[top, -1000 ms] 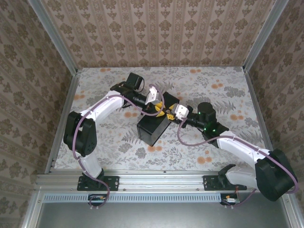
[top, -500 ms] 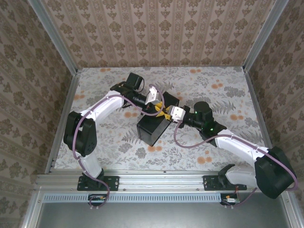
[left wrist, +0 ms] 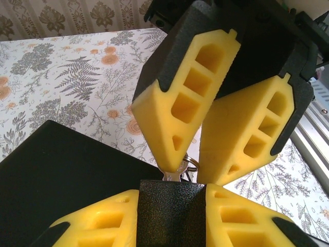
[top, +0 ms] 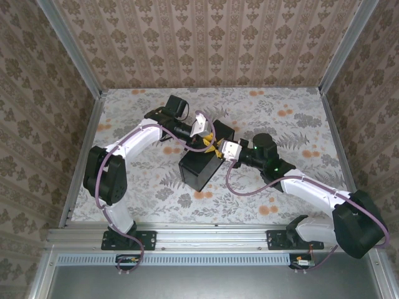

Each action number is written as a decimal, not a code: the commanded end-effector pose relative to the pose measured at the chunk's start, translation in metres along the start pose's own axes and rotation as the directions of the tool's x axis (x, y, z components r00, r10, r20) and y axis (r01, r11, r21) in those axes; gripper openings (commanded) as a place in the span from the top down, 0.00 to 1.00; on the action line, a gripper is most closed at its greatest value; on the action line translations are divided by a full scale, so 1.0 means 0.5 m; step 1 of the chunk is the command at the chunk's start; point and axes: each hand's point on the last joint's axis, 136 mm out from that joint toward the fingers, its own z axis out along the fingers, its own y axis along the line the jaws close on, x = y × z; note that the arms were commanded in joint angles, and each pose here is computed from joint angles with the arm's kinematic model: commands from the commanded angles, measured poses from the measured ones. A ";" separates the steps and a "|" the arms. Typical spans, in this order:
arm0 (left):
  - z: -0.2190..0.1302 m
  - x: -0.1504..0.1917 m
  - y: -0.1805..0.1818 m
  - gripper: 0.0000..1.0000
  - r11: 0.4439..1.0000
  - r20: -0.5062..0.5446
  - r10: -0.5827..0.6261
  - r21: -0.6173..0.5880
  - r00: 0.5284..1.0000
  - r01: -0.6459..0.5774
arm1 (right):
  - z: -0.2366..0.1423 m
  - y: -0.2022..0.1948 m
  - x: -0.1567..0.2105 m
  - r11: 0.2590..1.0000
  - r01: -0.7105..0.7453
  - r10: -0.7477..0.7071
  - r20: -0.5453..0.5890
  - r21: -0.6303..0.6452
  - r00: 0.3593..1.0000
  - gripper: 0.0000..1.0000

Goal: Unlock the padlock with the key

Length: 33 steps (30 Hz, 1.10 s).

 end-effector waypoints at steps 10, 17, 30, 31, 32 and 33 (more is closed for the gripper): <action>-0.017 -0.050 -0.029 0.82 0.998 0.080 0.032 0.057 0.996 -0.036 | 0.000 -0.016 0.045 0.999 0.030 -0.026 -0.095 0.040 0.995 0.79; -0.015 -0.048 -0.027 0.82 0.998 0.078 0.028 0.057 0.997 -0.033 | -0.008 -0.026 0.028 0.998 0.017 -0.012 -0.074 0.059 0.997 0.80; -0.020 -0.048 -0.024 0.83 0.998 0.081 0.027 0.053 0.996 -0.031 | -0.013 -0.032 0.024 0.995 0.049 -0.042 -0.074 0.087 0.996 0.67; -0.020 -0.049 -0.024 0.83 0.998 0.081 0.028 0.052 0.996 -0.032 | -0.013 -0.034 0.020 0.994 0.052 -0.046 -0.068 0.093 0.997 0.68; -0.019 -0.047 -0.023 0.83 0.998 0.081 0.024 0.053 0.996 -0.029 | -0.014 -0.037 0.014 0.993 0.054 -0.049 -0.058 0.102 0.997 0.69; -0.019 -0.047 -0.024 0.83 0.998 0.082 0.022 0.056 0.996 -0.027 | -0.015 -0.039 0.011 0.993 0.055 -0.050 -0.051 0.106 0.997 0.70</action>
